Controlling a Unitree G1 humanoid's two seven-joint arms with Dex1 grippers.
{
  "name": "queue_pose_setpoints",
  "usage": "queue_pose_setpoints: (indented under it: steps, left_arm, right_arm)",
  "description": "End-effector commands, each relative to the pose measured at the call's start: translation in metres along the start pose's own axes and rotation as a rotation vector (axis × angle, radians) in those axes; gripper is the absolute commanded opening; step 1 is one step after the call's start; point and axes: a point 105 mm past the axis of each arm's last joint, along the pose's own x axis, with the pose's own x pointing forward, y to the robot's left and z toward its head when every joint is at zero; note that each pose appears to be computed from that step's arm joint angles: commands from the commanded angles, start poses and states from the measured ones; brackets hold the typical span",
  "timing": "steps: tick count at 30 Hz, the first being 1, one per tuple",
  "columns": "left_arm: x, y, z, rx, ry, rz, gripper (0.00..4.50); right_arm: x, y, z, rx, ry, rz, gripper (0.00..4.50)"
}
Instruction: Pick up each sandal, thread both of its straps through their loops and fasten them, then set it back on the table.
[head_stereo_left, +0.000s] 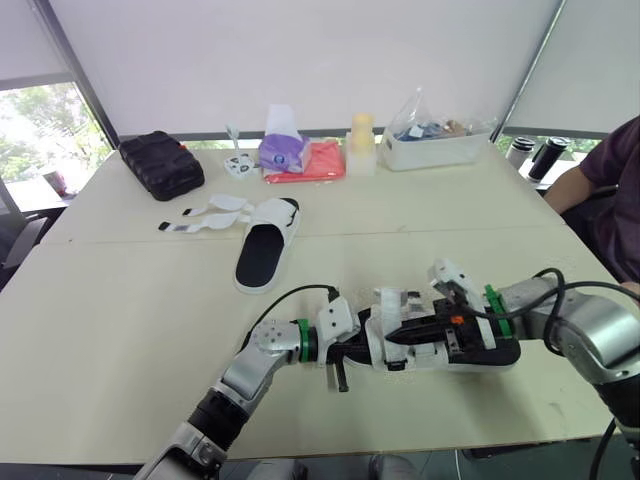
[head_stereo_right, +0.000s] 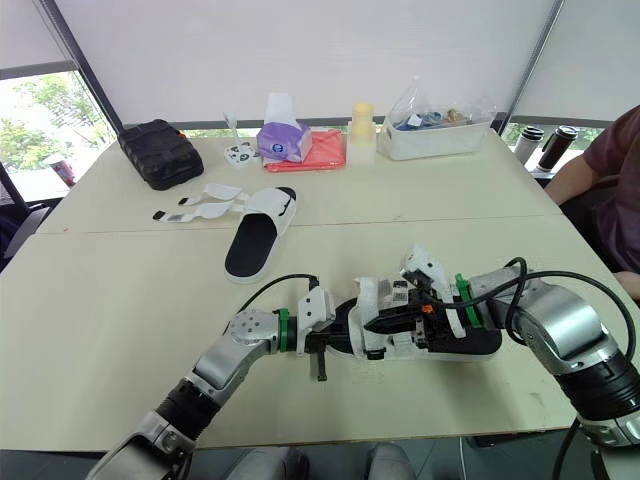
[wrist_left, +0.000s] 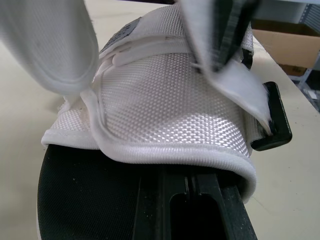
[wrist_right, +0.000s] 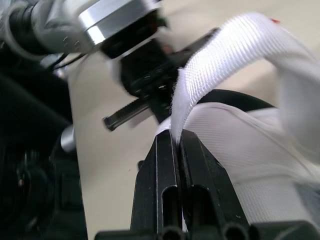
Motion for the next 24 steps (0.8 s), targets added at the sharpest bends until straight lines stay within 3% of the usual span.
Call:
queue_pose_setpoints:
  steps: [1,4,6,8,14,19,24]
  left_arm:
    - [-0.015,0.011,-0.041,-0.104,0.140,0.101,0.00]
    - [-0.014,0.011,-0.041,-0.106,0.138,0.103,0.00]
    - [-0.014,0.011,-0.041,-0.112,0.137,0.107,0.00]
    - [-0.014,0.011,-0.041,-0.113,0.136,0.108,0.00]
    - [-0.016,0.010,-0.043,-0.108,0.138,0.109,0.00]
    - [-0.018,0.010,-0.043,-0.098,0.138,0.107,0.00]
    - [-0.020,0.012,-0.043,-0.089,0.139,0.101,0.00]
  right_arm:
    - [0.003,0.008,-0.004,-0.062,0.053,0.028,0.04]
    - [0.006,0.009,-0.008,-0.031,0.049,0.031,0.04]
    - [0.005,0.012,-0.012,-0.011,0.049,0.038,0.58]
    - [0.001,0.015,-0.011,0.007,0.038,0.043,1.32]
    - [-0.036,0.001,0.006,0.126,-0.111,-0.136,4.36]
    - [-0.046,0.034,-0.013,0.232,-0.110,-0.130,4.36]
    - [-0.023,0.070,-0.027,0.289,-0.133,-0.094,4.36]
